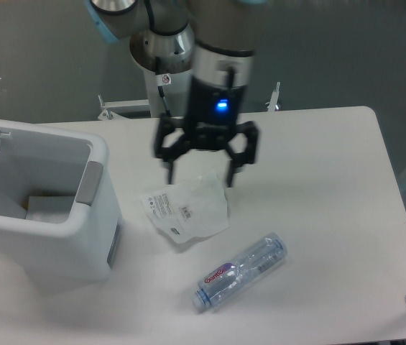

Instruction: Open the trash can

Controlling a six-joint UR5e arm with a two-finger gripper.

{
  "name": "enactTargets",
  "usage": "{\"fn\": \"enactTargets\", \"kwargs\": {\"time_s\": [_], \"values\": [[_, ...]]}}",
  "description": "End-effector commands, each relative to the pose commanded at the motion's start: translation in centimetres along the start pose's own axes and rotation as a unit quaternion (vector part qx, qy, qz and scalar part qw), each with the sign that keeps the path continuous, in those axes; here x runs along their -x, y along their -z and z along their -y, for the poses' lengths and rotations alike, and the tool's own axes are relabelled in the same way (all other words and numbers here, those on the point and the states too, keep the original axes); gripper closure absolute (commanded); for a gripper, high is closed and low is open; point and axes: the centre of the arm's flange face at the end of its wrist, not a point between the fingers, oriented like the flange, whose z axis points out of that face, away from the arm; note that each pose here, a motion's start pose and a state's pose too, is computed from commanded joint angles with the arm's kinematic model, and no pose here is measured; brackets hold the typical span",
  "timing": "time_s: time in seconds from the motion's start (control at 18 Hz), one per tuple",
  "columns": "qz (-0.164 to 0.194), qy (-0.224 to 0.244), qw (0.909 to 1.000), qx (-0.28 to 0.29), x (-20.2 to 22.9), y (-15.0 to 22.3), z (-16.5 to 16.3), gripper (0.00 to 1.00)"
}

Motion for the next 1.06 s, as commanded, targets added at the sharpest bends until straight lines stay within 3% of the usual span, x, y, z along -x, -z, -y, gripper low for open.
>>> {"fn": "enactTargets", "kwargs": {"time_s": [0.17,0.28,0.39,0.61,0.83,1.06], "values": [[0.048,-0.031,0.9969,0.054,6.0,-2.8,-1.7,0.0],[0.069,-0.072,0.9898,0.102,9.2,-6.8,-2.5,0.0],[0.092,-0.091,0.9846,0.117,12.4,-8.3,-3.3,0.0],[0.083,-0.143,0.9773,0.133,15.5,-11.1,-4.5,0.0],[0.084,-0.238,0.9519,0.174,17.0,-11.6,-5.8,0.0],[0.088,-0.245,0.9483,0.182,17.3,-11.5,-6.0,0.0]]}}
